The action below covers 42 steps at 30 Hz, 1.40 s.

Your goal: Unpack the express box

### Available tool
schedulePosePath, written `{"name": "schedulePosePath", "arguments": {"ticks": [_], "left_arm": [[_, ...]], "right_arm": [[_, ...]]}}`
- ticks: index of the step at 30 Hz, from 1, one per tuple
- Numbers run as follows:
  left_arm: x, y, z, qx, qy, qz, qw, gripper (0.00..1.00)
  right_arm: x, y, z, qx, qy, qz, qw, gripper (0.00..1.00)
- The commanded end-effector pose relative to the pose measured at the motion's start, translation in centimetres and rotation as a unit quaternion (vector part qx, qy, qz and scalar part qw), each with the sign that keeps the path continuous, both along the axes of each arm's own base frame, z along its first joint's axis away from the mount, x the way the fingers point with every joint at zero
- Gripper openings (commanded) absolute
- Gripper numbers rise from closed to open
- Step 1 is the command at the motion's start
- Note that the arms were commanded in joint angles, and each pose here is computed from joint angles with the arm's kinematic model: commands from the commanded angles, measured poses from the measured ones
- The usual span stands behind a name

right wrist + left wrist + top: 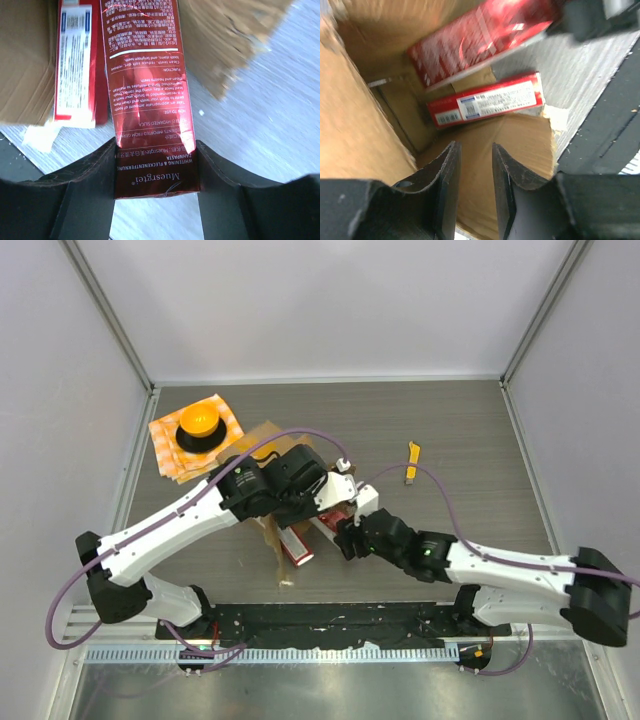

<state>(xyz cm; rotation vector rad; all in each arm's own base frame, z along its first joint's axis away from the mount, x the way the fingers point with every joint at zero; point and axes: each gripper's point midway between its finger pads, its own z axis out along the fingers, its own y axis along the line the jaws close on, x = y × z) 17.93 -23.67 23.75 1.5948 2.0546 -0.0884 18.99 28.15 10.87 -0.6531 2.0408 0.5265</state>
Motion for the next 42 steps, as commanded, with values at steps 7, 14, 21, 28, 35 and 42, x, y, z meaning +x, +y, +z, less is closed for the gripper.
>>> {"name": "schedulePosePath", "arguments": {"ticks": [7, 14, 21, 28, 35, 42], "left_arm": [[3.4, 2.9, 0.1, 0.021, -0.054, 0.064, 0.996, 0.35], [4.3, 4.7, -0.5, 0.044, -0.076, 0.083, 0.993, 0.35], [4.7, 5.1, -0.6, 0.056, -0.088, 0.087, 0.991, 0.35], [4.4, 5.6, 0.4, 0.052, -0.092, 0.086, 0.991, 0.36], [3.4, 6.4, 1.3, 0.05, -0.083, 0.083, 0.992, 0.36], [3.1, 6.1, 0.8, 0.043, -0.072, 0.082, 0.993, 0.36]], "right_arm": [[-0.6, -11.2, 2.4, -0.02, 0.045, -0.254, 0.966, 0.43], [-0.9, -12.6, 0.9, -0.081, 0.075, -0.308, 0.945, 0.42], [-1.4, -14.0, 1.0, -0.041, 0.088, -0.361, 0.927, 0.4], [-0.1, -13.3, -1.0, -0.086, 0.082, -0.399, 0.909, 0.46], [1.6, -12.7, -2.3, -0.081, 0.067, -0.414, 0.904, 0.87], [2.7, -4.7, 6.0, -0.053, -0.016, -0.24, 0.969, 0.96]]}}
